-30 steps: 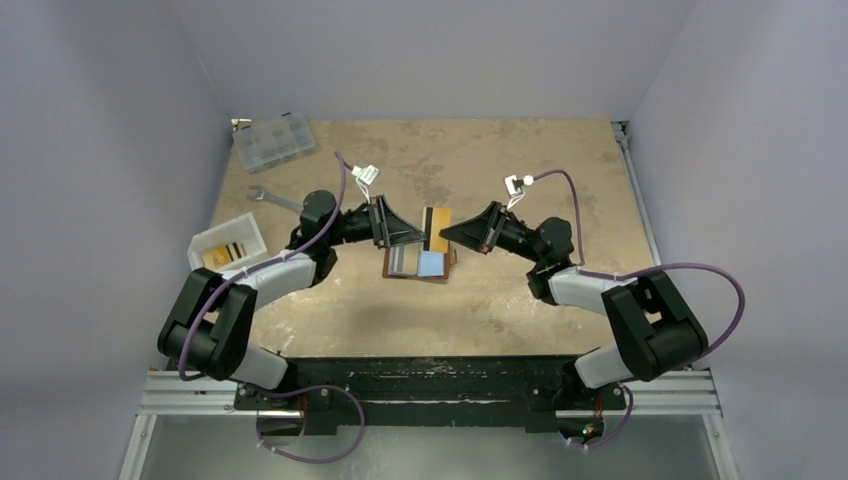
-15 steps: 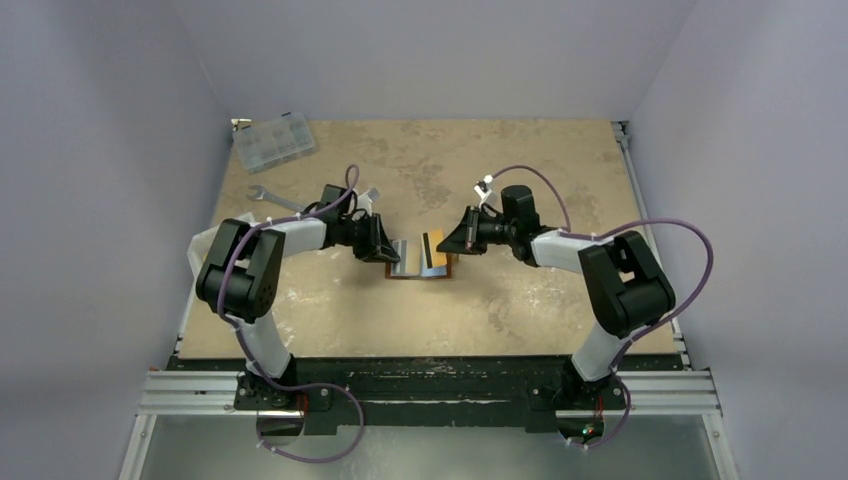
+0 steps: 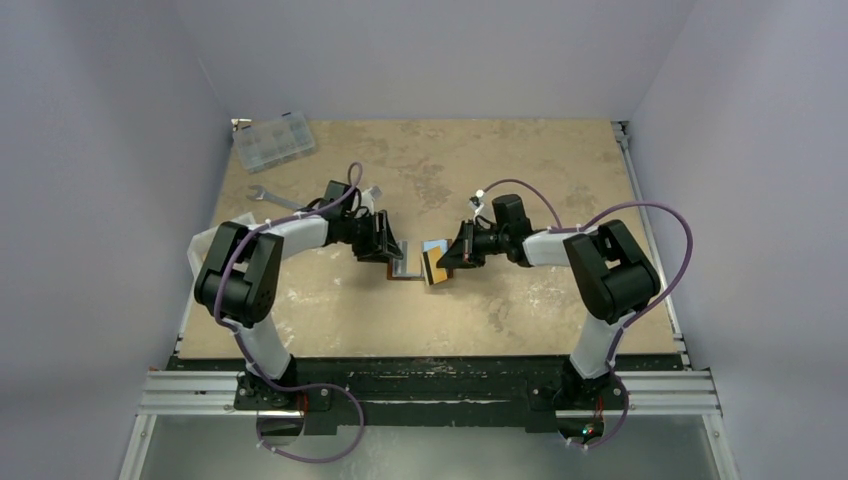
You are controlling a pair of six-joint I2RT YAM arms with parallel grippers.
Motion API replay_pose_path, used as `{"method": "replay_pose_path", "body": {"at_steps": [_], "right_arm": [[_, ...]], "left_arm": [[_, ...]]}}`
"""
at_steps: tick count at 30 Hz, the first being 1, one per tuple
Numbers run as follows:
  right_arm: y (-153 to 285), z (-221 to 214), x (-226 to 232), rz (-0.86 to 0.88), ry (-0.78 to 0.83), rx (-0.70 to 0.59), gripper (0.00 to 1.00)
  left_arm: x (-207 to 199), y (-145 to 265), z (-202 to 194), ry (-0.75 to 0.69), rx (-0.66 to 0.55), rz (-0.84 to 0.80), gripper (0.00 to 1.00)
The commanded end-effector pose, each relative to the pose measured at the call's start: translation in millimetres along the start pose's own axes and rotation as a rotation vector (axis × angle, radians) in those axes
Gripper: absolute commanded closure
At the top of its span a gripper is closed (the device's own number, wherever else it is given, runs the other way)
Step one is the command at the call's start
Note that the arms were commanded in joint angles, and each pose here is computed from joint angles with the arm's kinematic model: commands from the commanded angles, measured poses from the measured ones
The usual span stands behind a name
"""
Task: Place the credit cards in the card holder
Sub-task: Insert the credit card into the card holder.
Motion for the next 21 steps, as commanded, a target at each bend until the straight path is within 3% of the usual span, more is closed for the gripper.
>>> {"method": "replay_pose_path", "body": {"at_steps": [1, 5, 13, 21], "right_arm": [[2.4, -2.1, 2.6, 0.029, 0.040, 0.003, 1.00], [-0.1, -2.7, 0.3, 0.036, 0.036, 0.012, 1.00], [0.1, -2.5, -3.9, 0.024, 0.028, -0.006, 1.00], [8.8, -3.7, -8.4, 0.029, 0.004, -0.025, 1.00]], "left_arm": [[-8.8, -1.2, 12.9, -0.091, -0.002, 0.064, 0.47], [-1.1, -12.2, 7.3, -0.082, 0.034, 0.106, 0.46], [21.6, -15.0, -3.7, -0.081, 0.104, 0.251, 0.55], [30.6, -15.6, -12.1, -0.093, 0.137, 0.304, 0.54]]}}
Point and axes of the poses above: each gripper's point midway between its finger pads, its own y axis back along the fingers, its own x axis along the line the jaws close on, z = x × y, the point moved 5 cm from there along y, back along the fingers, and after that the axes turned 12 degrees about -y, right-handed, at the moved point
